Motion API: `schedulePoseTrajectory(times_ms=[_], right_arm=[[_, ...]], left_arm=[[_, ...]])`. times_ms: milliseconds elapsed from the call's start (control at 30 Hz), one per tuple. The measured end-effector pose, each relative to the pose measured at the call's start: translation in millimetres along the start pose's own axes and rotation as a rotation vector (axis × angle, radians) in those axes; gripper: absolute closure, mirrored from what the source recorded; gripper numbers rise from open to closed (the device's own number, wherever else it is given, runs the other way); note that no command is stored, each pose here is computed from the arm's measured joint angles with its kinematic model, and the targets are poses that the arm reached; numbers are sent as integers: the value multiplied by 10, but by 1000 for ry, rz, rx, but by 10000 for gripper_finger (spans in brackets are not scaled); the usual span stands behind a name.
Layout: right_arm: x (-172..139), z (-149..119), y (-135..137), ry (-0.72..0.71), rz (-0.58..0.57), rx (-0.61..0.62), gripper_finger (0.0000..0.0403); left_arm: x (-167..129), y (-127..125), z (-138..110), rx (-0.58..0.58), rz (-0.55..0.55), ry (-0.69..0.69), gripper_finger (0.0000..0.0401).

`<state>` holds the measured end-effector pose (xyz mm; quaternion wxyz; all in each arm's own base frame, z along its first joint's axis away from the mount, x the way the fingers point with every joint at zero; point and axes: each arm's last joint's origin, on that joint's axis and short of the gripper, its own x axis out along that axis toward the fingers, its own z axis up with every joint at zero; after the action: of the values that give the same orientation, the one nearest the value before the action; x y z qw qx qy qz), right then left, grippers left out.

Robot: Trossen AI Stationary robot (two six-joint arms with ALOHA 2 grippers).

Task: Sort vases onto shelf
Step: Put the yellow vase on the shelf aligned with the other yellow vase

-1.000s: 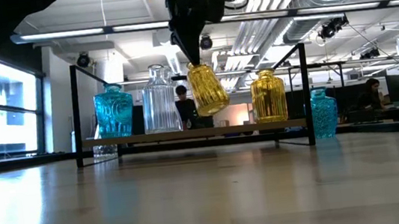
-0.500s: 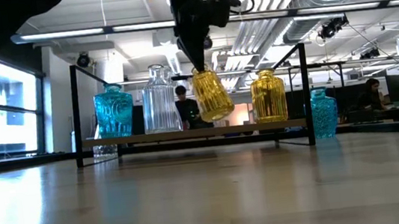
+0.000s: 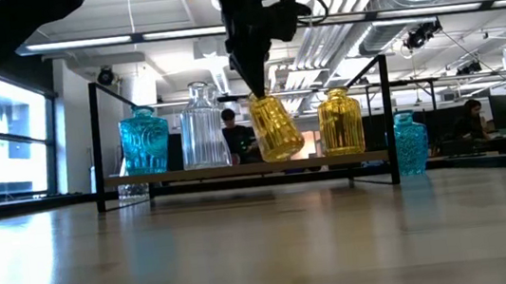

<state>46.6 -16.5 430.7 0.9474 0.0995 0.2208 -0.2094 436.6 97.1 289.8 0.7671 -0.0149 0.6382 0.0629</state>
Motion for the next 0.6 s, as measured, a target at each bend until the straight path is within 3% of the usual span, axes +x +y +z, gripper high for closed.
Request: schedulePoseTrajectory(times_ms=[333,600], right_arm=[[0,-7,-1,7,1,-9,403],[0,-7,-1,7,0,-9,403]], left_arm=[[31,-12,11,-1,-1,5,392],[34,-27,12,-16,56,12,362]])
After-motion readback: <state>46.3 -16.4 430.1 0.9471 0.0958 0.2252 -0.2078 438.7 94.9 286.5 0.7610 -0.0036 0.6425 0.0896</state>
